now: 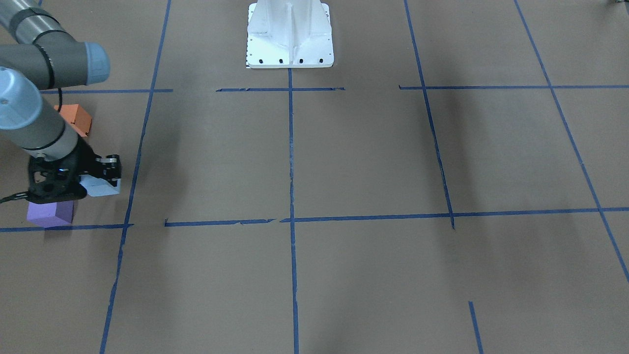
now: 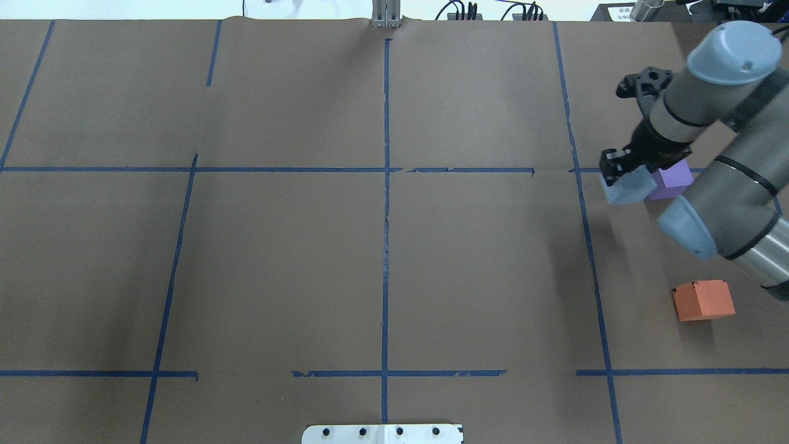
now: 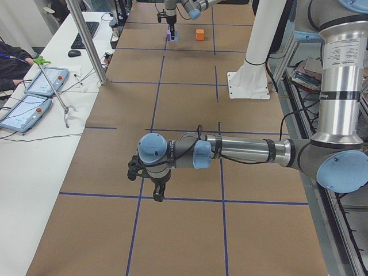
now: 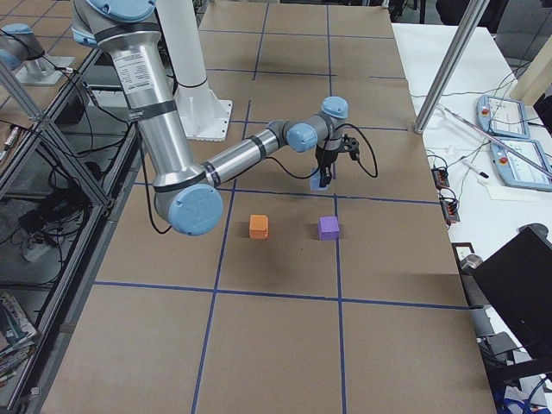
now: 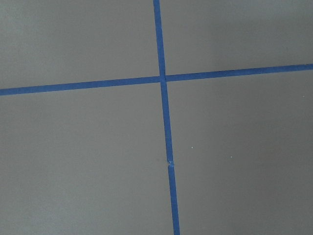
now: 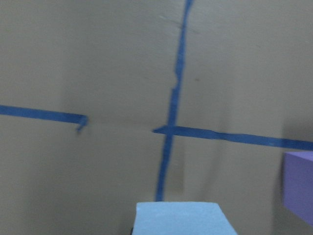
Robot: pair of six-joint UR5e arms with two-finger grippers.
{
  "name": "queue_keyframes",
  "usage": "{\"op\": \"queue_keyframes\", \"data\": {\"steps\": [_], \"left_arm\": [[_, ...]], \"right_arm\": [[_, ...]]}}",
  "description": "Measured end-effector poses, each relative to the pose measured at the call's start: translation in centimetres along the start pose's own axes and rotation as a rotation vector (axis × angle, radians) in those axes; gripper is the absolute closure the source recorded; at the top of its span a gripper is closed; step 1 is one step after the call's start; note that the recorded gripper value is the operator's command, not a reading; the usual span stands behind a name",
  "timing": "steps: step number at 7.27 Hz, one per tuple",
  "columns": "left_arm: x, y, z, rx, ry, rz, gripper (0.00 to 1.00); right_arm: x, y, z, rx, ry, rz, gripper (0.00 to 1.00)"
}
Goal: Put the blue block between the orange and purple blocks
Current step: 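Carry the cube with the right gripper between the purple and orange cubes, then lower the cube onto the table and open the right gripper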
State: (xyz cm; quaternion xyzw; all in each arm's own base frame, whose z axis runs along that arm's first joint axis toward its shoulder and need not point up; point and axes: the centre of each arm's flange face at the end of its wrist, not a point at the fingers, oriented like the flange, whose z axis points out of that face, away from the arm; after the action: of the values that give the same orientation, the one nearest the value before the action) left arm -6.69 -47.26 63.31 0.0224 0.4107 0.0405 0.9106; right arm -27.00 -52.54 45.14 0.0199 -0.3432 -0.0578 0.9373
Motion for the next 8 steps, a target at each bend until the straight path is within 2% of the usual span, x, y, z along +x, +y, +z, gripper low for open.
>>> {"op": "queue_keyframes", "data": {"steps": [2,4,5,6,7,8], "left_arm": [[0.1,0.0,-0.1,0.002,0.000,0.001,0.00],[0.2,-0.1,-0.2,0.004,0.000,0.003,0.00],[0.3,-0.1,-0.2,0.005,-0.001,0.004,0.00],[0.3,-0.1,-0.3,0.005,-0.001,0.005,0.00],[0.3,-0.1,-0.3,0.006,-0.001,0.005,0.00],[0.3,-0.1,-0.3,0.006,-0.001,0.005,0.00]], "right_arm": [[6.8,4.8,2.4,0.019,-0.010,0.029,0.75],[9.3,7.2,3.7,0.036,-0.024,0.108,0.72],[9.9,8.0,4.2,0.037,-0.027,0.122,0.68],[10.0,8.5,4.6,0.032,-0.027,0.123,0.57],[9.7,8.9,5.2,0.022,-0.025,0.120,0.34],[9.3,9.2,5.8,0.011,-0.023,0.117,0.04]]}}
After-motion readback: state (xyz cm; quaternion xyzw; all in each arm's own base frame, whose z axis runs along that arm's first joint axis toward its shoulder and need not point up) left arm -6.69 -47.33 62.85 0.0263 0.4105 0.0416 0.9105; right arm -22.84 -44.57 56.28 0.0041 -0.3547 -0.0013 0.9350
